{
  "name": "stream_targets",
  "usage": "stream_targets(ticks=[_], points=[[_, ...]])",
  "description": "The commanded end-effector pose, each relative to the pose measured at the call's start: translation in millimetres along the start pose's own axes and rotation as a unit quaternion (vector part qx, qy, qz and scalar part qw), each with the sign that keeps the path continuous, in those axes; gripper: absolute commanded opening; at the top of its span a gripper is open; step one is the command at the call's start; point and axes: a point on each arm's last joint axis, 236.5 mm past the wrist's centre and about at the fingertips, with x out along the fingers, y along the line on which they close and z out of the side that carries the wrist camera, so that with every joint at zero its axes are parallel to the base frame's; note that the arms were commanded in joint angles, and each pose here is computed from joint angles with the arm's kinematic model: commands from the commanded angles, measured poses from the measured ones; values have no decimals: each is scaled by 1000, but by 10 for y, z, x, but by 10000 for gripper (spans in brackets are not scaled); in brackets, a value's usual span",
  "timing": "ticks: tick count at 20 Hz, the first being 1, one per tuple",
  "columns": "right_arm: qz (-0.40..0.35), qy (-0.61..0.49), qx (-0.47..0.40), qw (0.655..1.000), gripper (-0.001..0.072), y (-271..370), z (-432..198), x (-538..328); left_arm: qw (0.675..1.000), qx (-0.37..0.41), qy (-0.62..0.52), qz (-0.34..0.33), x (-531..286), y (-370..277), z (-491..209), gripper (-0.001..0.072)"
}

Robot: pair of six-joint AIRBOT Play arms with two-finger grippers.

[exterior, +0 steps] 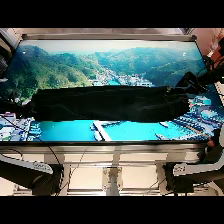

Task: Fold the clothes and pants, and hang the long-sleeved shirts on hangers.

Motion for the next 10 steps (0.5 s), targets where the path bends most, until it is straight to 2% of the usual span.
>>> stream_targets(ticks=[1, 2, 3, 6, 10], points=[[1, 3, -7, 1000, 547, 60, -13, 25, 999, 18, 1, -42, 27, -176, 5, 121], [0, 3, -7, 1000, 547, 60, -13, 25, 998, 23, 4, -53, 22, -224, -11, 117], [1, 3, -8, 1000, 547, 60, -13, 25, 998, 23, 8, -58, 18, -250, -31, 32], [1, 4, -8, 1000, 547, 61, -13, 25, 998, 34, 8, -46, -90, -256, -70, 25], [1, 3, -8, 1000, 547, 60, -13, 25, 996, 44, -27, 74, -647, 0, -6, 25]])
